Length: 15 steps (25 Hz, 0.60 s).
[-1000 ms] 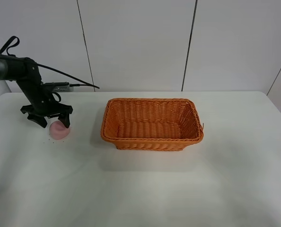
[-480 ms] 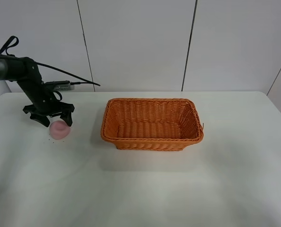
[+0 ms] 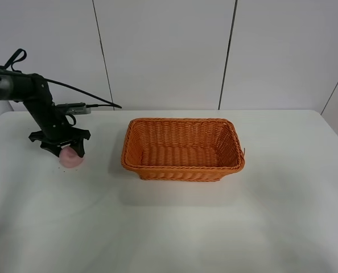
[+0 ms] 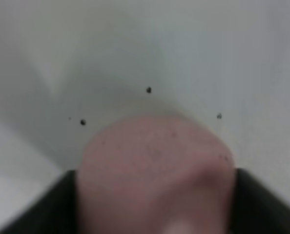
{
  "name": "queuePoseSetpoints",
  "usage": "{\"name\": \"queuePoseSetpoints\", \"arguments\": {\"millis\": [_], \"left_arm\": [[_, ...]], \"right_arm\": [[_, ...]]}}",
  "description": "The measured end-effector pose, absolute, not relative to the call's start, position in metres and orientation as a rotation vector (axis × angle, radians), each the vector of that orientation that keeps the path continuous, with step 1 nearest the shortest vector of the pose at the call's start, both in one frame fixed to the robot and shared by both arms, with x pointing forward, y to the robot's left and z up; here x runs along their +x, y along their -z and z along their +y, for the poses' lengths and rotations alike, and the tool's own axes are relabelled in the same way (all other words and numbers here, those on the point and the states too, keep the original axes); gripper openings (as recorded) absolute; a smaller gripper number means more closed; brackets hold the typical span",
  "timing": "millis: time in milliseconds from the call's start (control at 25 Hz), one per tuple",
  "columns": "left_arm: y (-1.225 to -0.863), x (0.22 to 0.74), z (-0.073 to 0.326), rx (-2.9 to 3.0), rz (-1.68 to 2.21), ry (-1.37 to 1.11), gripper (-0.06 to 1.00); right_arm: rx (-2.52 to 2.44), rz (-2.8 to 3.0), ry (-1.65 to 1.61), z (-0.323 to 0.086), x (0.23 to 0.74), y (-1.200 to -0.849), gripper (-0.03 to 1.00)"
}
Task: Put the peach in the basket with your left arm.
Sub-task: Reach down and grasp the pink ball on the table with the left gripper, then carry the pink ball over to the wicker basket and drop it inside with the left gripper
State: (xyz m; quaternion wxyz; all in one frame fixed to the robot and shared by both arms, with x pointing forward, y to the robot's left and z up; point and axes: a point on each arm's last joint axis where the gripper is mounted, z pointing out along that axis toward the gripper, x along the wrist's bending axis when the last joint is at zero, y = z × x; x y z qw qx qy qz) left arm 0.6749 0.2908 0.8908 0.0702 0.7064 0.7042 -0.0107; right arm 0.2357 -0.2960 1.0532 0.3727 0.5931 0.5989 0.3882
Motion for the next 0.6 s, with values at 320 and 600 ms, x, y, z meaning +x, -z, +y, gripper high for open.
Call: {"name": "queuePoseSetpoints", "arguments": {"millis": [320,600], "left_arm": [[-0.936,0.668,0.292,2.101,2.110,-0.024,0.06],[-1.008,0.664,0.285,2.096,2.056,-0.074,0.05]], "right_arm": [[1.520,1.535,-0.995,-0.296,0.236,-1.053,0.69],[1.520,1.535,-0.995,-0.296,0.236,-1.053,0.69]]}}
